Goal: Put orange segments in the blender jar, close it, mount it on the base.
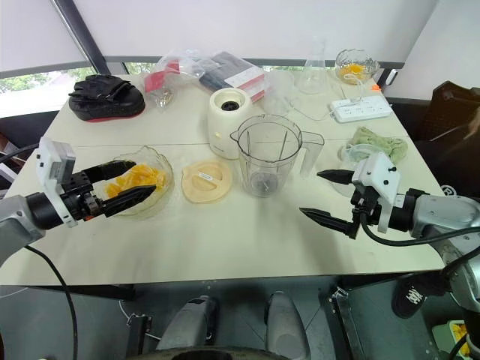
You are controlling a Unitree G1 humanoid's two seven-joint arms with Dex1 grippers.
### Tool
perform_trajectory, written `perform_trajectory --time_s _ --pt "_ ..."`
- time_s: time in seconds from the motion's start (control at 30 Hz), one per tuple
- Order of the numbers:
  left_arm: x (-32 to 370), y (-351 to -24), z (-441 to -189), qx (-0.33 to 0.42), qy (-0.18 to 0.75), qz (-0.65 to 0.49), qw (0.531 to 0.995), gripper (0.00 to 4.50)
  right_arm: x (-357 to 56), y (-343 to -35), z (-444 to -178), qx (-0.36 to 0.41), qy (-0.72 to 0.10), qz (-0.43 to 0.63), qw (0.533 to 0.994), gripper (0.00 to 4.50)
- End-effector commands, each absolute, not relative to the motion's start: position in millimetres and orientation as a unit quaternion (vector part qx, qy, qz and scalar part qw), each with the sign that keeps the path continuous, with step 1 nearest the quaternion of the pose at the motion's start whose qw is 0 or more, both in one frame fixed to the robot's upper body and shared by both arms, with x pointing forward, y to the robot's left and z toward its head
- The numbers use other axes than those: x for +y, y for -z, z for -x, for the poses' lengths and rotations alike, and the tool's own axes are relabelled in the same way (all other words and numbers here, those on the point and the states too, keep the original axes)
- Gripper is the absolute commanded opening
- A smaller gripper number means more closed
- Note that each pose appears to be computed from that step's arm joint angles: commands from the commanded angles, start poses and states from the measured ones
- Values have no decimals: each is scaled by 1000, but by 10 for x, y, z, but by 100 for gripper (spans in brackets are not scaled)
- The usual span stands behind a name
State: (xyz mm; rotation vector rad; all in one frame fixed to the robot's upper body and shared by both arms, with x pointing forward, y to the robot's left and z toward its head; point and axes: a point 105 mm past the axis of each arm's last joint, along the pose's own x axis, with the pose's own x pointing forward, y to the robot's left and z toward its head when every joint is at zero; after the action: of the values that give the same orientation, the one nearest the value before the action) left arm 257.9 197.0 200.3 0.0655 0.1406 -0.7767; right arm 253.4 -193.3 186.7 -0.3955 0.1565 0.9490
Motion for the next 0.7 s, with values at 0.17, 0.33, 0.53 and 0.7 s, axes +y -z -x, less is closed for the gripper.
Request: perform_trajectory --time_s 0.17,0.33,0.53,0.7 --pt "2446 -1908 -2944 117 232 -73 963 450 -1807 -1885 -2522 52 -463 190 864 448" --pt "2808 -1706 -3251 164 133 -34 977 450 -1765 -1838 -2497 48 -460 181 868 448" --pt "2745 -1324 -3611 210 89 3 974 450 -1700 -1783 -2467 47 -458 175 870 448" --pt "2740 -1270 -3820 218 50 88 971 450 -1684 -1802 -2485 40 -453 177 873 448"
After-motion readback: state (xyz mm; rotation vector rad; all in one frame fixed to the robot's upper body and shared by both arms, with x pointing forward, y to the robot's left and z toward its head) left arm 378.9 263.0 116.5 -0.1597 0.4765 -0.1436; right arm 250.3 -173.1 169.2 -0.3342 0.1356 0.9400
